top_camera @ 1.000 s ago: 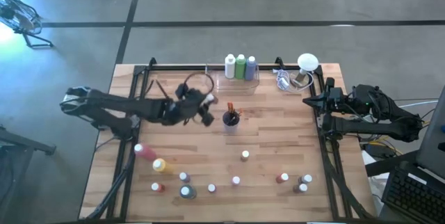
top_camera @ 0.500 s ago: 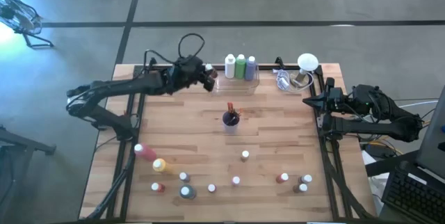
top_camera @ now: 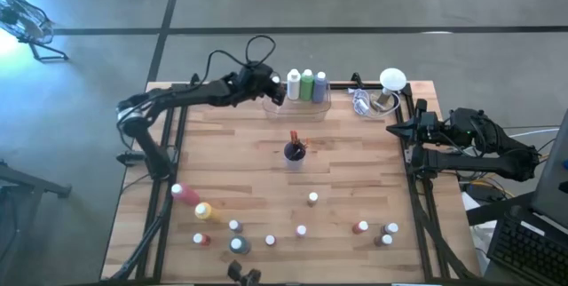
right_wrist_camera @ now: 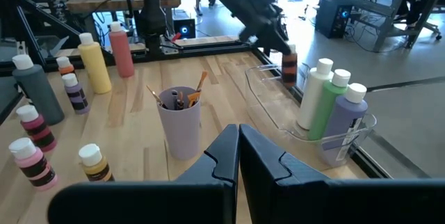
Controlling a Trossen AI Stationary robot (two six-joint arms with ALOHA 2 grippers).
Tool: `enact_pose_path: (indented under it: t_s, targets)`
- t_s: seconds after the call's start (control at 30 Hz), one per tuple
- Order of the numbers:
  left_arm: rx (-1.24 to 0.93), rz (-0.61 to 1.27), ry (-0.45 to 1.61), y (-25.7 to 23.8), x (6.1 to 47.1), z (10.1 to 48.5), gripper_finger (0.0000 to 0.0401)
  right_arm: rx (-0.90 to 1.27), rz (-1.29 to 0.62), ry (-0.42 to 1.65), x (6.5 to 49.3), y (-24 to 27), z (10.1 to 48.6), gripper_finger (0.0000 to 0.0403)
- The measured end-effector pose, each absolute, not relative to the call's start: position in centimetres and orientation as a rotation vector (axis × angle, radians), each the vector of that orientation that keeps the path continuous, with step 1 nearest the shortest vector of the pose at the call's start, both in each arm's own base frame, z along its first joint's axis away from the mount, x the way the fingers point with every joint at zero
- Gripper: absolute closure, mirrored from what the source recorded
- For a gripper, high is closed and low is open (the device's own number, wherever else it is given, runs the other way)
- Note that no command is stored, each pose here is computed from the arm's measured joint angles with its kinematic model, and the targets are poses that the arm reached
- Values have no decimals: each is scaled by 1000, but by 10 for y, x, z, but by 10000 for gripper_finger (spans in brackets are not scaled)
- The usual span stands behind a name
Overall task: Pick & Place Paint Supplies
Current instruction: Put the brown black paint bottle into the transparent bin
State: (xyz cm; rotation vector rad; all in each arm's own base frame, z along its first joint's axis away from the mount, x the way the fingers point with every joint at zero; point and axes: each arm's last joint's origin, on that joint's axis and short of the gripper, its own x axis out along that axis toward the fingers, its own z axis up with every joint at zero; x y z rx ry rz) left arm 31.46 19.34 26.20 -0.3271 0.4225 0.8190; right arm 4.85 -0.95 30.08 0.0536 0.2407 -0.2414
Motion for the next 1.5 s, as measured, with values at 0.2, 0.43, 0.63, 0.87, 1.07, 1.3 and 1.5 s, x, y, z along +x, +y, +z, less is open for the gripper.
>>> enact_pose_path:
  t_s: [0.2, 0.43, 0.63, 0.87, 1.07, 1.3, 1.5]
  targets:
    - [-346, 846, 490, 215, 324, 237, 281, 52, -242, 241, 49, -9, 301, 394]
    - [-372, 866, 524, 237, 326, 221, 281, 54, -242, 240, 48, -9, 301, 394]
    - [-392, 831, 540, 243, 332, 213, 281, 53, -241, 241, 49, -9, 301, 394]
    - [-394, 822, 541, 244, 333, 211, 281, 54, -242, 240, 48, -9, 301, 394]
    - [-386, 819, 537, 244, 335, 209, 281, 53, -242, 241, 48, -9, 301, 394]
    - [-362, 802, 540, 247, 344, 201, 281, 54, -242, 240, 48, -9, 301, 394]
    - [-357, 798, 548, 247, 344, 200, 281, 53, -242, 241, 48, -9, 301, 394]
